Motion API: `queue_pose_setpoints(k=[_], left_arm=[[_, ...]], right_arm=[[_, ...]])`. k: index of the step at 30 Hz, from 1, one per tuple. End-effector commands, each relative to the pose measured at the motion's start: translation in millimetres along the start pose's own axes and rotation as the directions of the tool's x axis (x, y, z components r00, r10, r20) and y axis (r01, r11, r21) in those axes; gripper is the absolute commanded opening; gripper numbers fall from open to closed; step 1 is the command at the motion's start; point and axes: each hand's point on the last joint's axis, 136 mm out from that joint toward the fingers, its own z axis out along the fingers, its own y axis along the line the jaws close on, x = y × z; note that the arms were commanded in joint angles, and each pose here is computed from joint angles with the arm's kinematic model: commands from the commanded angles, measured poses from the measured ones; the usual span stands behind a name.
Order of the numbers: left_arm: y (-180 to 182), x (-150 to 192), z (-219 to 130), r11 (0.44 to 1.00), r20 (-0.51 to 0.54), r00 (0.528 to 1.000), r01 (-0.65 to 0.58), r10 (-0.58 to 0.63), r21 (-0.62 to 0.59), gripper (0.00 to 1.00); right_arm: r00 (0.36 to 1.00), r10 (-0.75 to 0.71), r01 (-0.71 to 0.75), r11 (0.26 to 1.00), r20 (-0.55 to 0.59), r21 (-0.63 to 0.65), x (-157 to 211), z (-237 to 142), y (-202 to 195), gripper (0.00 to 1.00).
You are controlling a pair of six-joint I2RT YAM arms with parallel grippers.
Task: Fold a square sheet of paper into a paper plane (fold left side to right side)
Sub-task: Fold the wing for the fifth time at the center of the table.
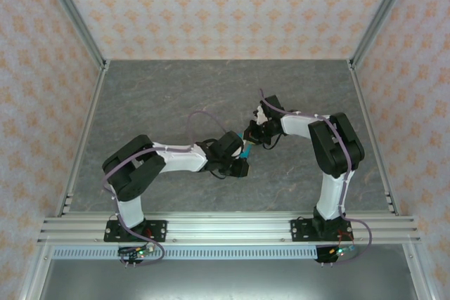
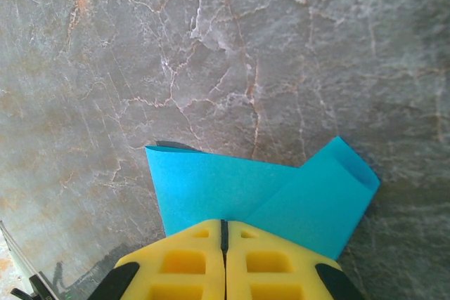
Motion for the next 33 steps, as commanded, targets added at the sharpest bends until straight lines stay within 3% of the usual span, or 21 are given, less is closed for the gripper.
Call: queue_pose_setpoints(k=[1, 14, 23, 33], left_arm=[[9, 39, -5, 1.000, -0.121, 0.993, -0.001, -0.003, -0.027, 0.13], [19, 49, -12, 0.998, -0.098, 0.994, 0.046, -0.049, -0.036, 0.13], [-1, 19, -44, 0.999, 0.016, 0.999, 0.036, -0.036, 0.025, 0.14], [-22, -8, -34, 0.993, 0.013, 1.000, 0.019, -0.020, 0.114, 0.18]], right_arm=[[0.999, 0.046, -0.044, 0.984, -0.006, 0.174, 8, 18, -46, 0.06], [0.999, 0.046, -0.043, 0.983, -0.010, 0.178, 8, 18, -46, 0.06], [0.999, 0.040, -0.038, 0.985, -0.010, 0.171, 7, 17, -43, 0.06], [0.999, 0.040, -0.037, 0.984, -0.013, 0.174, 9, 17, -44, 0.07]])
